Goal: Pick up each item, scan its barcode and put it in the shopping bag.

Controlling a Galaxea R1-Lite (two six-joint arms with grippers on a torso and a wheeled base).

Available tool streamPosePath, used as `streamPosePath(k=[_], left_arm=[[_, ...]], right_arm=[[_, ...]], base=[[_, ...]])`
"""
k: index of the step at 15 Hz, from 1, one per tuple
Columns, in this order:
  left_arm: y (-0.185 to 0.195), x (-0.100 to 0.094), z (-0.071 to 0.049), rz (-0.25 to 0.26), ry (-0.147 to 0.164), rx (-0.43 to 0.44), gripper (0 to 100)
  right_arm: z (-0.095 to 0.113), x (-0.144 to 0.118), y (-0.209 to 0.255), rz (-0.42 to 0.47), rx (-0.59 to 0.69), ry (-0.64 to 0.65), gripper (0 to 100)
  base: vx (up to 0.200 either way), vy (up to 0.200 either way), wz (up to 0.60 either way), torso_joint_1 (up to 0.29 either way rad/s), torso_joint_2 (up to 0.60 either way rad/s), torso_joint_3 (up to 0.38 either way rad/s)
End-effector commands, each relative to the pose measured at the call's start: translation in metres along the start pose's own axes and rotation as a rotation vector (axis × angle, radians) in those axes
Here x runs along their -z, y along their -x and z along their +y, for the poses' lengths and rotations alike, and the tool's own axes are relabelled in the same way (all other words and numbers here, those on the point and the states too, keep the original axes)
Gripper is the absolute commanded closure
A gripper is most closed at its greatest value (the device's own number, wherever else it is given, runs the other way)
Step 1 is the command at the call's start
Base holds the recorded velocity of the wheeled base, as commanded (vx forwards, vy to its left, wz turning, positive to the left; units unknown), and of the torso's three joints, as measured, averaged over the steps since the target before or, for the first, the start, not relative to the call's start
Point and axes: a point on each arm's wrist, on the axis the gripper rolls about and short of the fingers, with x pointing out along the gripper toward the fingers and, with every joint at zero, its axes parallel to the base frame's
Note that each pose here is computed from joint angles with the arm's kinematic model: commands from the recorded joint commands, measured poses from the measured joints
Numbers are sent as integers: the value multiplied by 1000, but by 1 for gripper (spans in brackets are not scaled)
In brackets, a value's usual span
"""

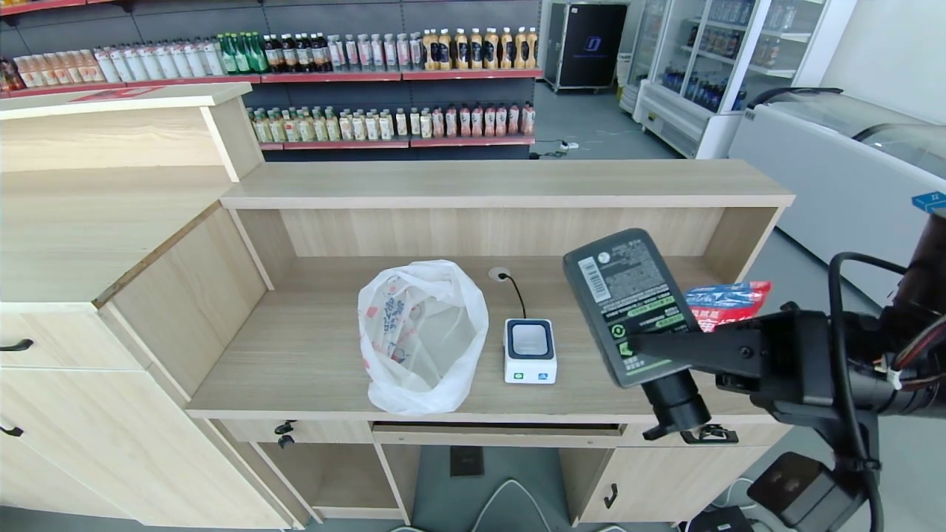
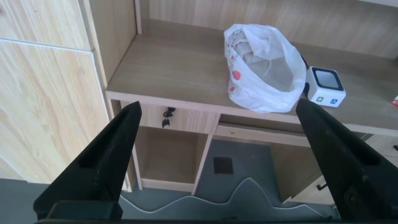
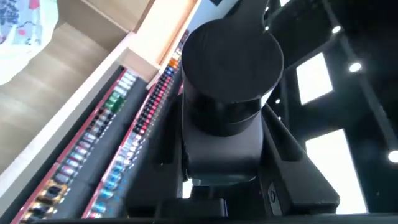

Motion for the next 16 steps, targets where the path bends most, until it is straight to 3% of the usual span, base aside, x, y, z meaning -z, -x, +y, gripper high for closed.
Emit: streamPosePath(k=[1,5,9,12,16], left_arm=[[0,0,0,-1,0,0,0],[0,0,0,-1,0,0,0],[0,0,0,-1,0,0,0],[0,0,0,-1,0,0,0],[0,0,0,-1,0,0,0]], right_arm=[[-14,-14,-15,-69,78,37,100],[-40,-13,-2,-56,120,85,100],[-60,-26,24,-116,94,65,100],[-62,-37,34,-177,86,66,100],[-63,-36,34,-178,86,68,100]], base=[[0,0,0,0,0,0],[0,0,0,0,0,0],[0,0,0,0,0,0],[0,0,0,0,0,0],[0,0,0,0,0,0]])
